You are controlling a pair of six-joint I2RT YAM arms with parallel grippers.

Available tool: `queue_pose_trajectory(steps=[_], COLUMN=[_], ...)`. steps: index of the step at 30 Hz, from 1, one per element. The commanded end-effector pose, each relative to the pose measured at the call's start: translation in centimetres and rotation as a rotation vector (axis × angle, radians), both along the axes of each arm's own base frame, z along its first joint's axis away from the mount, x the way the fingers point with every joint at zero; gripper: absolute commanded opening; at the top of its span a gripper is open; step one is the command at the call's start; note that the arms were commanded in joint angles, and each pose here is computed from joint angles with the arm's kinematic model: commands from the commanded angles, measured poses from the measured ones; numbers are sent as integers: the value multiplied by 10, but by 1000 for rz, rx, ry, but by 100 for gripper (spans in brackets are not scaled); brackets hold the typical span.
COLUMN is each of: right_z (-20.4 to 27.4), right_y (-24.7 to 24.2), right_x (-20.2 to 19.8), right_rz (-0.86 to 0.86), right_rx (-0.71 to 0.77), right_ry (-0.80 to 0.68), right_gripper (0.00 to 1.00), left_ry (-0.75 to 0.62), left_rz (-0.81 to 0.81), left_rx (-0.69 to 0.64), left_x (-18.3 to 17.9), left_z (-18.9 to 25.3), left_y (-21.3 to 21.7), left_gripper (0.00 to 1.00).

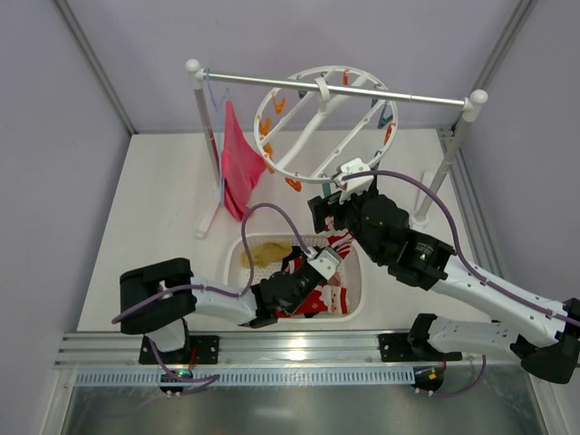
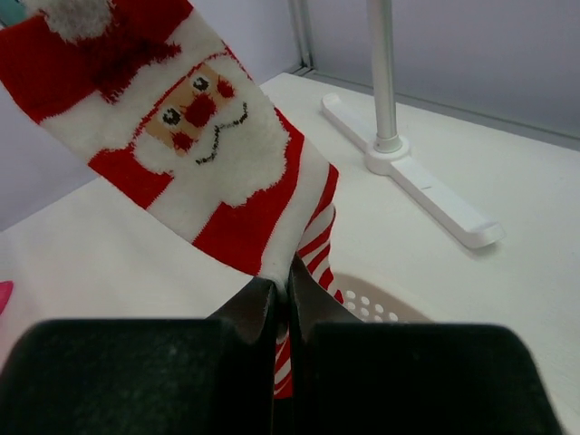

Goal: Remove the socks clipped to the hanger

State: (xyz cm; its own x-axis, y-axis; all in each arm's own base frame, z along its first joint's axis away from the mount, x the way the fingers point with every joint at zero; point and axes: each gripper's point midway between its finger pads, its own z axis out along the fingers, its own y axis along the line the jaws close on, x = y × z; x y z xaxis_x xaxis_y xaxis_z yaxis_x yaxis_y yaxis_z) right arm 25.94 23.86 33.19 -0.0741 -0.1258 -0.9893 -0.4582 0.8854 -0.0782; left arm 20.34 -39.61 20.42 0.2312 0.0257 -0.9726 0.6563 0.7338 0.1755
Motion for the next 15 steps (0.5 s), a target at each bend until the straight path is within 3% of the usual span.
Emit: queue_pose_trajectory(steps=[1, 7, 15], right_z=[8, 11, 10], right_y=[-14, -10, -5], right_x=[-2, -6, -7], right_rz=[-66, -23, -14], right_rx=[27, 36, 32], right_ry=[-11, -22, -19], right_gripper=[99, 99, 98], left_ry=[-31, -67, -87], left_rz=[60, 70, -60], left_rx=[-23, 32, 67], left_x=[6, 7, -11], left_z=[11, -1, -13], left_y=[-4, -17, -40], left_gripper=[0, 0, 0])
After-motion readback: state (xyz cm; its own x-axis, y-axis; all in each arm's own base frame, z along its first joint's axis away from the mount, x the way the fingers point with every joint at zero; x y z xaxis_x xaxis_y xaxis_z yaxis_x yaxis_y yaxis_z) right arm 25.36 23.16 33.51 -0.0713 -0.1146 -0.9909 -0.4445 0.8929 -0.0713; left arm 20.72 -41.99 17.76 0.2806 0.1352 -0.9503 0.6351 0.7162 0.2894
